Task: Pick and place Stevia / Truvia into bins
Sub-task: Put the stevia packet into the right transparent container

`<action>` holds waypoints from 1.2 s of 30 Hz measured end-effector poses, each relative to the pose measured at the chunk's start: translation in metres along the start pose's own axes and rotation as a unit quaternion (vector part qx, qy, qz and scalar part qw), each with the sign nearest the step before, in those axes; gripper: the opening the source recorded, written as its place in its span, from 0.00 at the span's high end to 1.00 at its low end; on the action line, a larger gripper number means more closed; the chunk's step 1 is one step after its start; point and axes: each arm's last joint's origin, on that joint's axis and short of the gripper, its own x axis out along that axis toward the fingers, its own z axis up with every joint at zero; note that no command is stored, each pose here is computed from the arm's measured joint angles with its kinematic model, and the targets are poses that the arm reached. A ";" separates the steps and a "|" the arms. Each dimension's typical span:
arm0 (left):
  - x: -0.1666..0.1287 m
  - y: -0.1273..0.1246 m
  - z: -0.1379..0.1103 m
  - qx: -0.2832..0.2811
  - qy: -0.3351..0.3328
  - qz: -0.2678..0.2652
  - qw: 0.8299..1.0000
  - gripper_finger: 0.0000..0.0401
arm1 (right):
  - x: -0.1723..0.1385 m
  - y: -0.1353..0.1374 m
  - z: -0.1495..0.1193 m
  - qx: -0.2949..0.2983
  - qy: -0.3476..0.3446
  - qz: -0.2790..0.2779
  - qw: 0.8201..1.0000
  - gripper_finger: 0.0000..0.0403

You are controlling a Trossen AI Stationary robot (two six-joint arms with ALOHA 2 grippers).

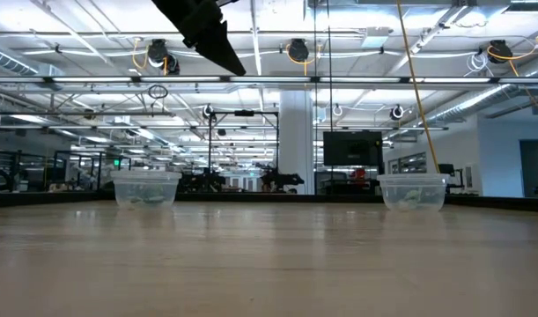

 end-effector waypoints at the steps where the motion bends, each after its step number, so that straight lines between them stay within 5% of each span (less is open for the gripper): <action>1: 0.000 0.000 0.000 0.000 0.000 0.000 1.000 0.60 | -0.004 0.000 0.005 -0.008 -0.024 0.006 1.000 1.00; 5: 0.000 0.000 0.000 0.000 0.001 0.000 1.000 0.60 | -0.028 -0.003 0.023 -0.030 -0.119 0.012 0.992 1.00; 11: 0.000 0.000 0.000 0.001 0.002 -0.001 1.000 0.60 | -0.056 -0.020 0.047 -0.067 -0.181 -0.059 0.979 1.00; 17: 0.000 -0.001 -0.002 0.002 0.012 -0.004 1.000 0.60 | -0.054 0.002 0.063 -0.252 -0.255 0.019 0.933 0.96; 27: 0.000 -0.003 -0.002 -0.004 0.004 -0.044 0.999 0.60 | -0.022 -0.012 0.097 -0.332 -0.206 -0.014 0.920 0.70; 36: 0.000 -0.004 -0.003 -0.027 0.006 -0.056 0.998 0.60 | -0.008 -0.009 0.099 -0.449 -0.218 -0.044 0.866 0.67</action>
